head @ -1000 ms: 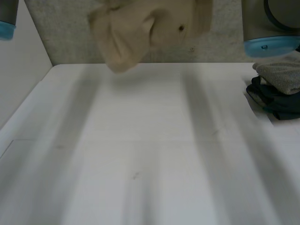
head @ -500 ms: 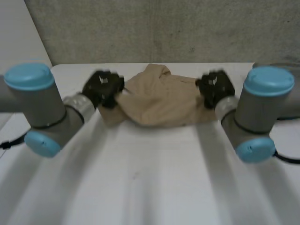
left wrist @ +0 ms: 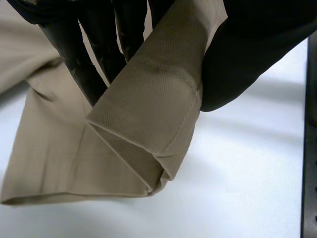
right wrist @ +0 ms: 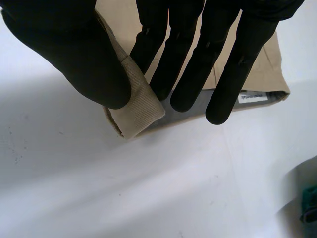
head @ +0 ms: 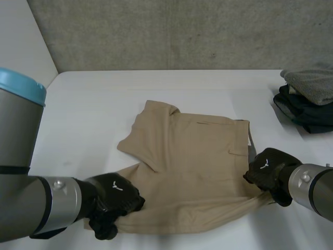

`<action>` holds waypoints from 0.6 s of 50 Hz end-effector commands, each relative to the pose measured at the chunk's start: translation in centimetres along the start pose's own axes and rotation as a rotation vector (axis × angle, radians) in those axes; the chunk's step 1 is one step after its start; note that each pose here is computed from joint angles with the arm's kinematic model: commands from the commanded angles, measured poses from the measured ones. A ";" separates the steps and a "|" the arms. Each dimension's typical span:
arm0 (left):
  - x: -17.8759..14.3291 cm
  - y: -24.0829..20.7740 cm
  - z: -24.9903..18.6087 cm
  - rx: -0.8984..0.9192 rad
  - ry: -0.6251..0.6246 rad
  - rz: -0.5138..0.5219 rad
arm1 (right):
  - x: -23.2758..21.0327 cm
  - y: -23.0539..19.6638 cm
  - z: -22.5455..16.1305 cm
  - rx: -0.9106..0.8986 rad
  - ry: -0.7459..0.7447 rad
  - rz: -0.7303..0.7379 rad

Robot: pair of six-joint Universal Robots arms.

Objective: Fold the laundry.

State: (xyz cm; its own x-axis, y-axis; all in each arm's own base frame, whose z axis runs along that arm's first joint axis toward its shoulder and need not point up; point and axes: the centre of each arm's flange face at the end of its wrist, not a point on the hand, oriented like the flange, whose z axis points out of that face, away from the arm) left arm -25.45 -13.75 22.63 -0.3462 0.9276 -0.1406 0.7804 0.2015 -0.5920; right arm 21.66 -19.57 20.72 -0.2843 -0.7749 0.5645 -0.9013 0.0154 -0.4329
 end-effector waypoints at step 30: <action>-16.7 -14.2 16.3 0.671 -0.721 0.194 | 11.6 -5.4 16.5 0.451 0.863 0.223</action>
State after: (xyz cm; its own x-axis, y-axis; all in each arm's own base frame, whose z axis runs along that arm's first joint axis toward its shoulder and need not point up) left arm -38.32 -36.88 21.64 -0.6329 0.4812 -0.6065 0.4959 -0.3497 -0.7949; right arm 27.95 -37.60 19.82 -0.7368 -0.1281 0.6639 -0.6264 -0.2404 -0.7415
